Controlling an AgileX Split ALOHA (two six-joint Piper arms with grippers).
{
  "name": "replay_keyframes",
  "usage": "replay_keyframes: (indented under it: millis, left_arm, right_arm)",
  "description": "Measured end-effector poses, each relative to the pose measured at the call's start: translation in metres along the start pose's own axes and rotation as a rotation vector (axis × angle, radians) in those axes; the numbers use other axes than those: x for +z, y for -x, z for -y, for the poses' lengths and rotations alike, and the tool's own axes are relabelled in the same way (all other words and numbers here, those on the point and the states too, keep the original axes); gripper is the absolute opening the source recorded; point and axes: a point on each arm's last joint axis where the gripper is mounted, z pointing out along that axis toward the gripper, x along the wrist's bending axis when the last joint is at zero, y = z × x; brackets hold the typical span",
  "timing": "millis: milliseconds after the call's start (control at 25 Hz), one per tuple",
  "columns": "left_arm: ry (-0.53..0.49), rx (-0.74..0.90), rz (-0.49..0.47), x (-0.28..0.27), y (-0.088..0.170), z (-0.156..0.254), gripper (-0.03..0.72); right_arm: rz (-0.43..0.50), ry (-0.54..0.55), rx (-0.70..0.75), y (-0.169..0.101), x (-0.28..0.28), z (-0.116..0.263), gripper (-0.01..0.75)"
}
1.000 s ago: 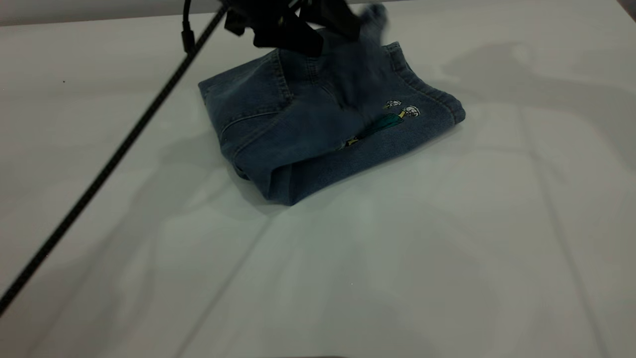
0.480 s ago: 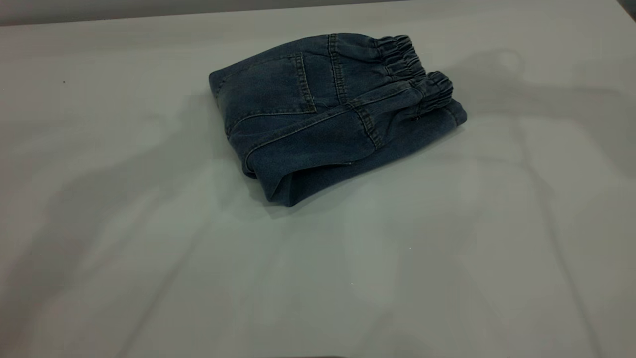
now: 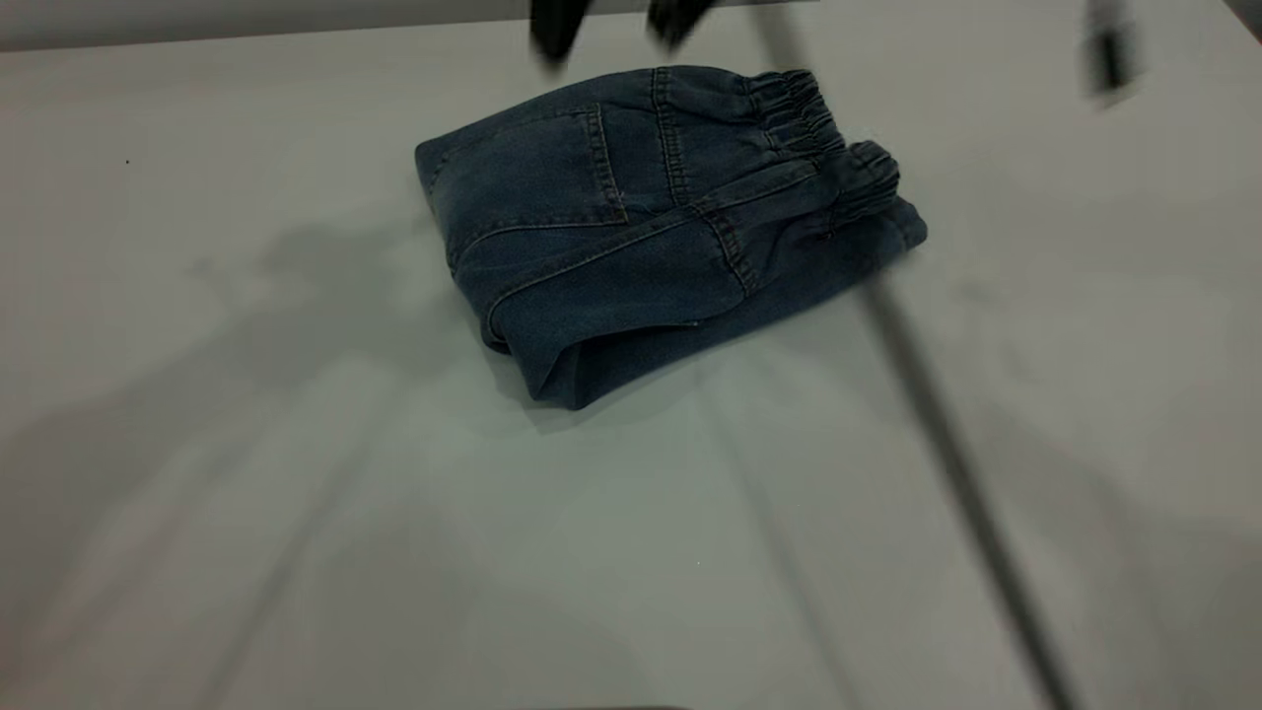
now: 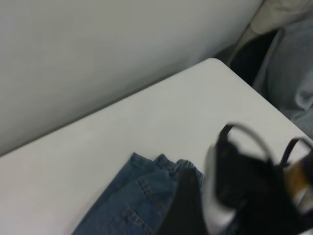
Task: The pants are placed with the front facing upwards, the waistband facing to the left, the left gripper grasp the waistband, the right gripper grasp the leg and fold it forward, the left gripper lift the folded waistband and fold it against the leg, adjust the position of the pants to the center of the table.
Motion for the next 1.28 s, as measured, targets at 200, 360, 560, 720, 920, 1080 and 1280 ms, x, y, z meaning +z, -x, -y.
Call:
replay_keyframes:
  millis: [200,360,560,720,920,1080,1280]
  left_arm:
    - [-0.049,-0.041,0.02,0.005,-0.001,0.016,0.587]
    - [-0.087,-0.048,0.057,0.006,0.002,0.021,0.587]
    - [-0.091,-0.072,0.088,0.006,0.005,0.022,0.587]
    - [-0.097,-0.076,0.1,0.006,0.006,0.023,0.587]
    - [-0.103,-0.076,0.106,0.006,0.007,0.023,0.587]
    - [-0.104,-0.075,0.108,0.006,0.007,0.023,0.587]
    - [-0.106,-0.075,0.111,0.006,0.007,0.023,0.587]
  right_arm:
    - [0.169,-0.064,-0.018,-0.013,0.044,-0.002,0.507]
    - [0.22,-0.148,0.011,0.0,0.07,0.003,0.507]
    - [0.251,-0.257,0.03,0.01,0.091,0.017,0.507]
    - [0.221,-0.291,0.084,0.008,0.093,0.02,0.507]
    - [0.147,-0.321,0.182,0.001,0.099,0.025,0.507]
    - [0.159,-0.323,0.278,0.003,0.11,0.028,0.507]
    - [0.191,-0.304,0.432,0.005,0.116,0.029,0.507]
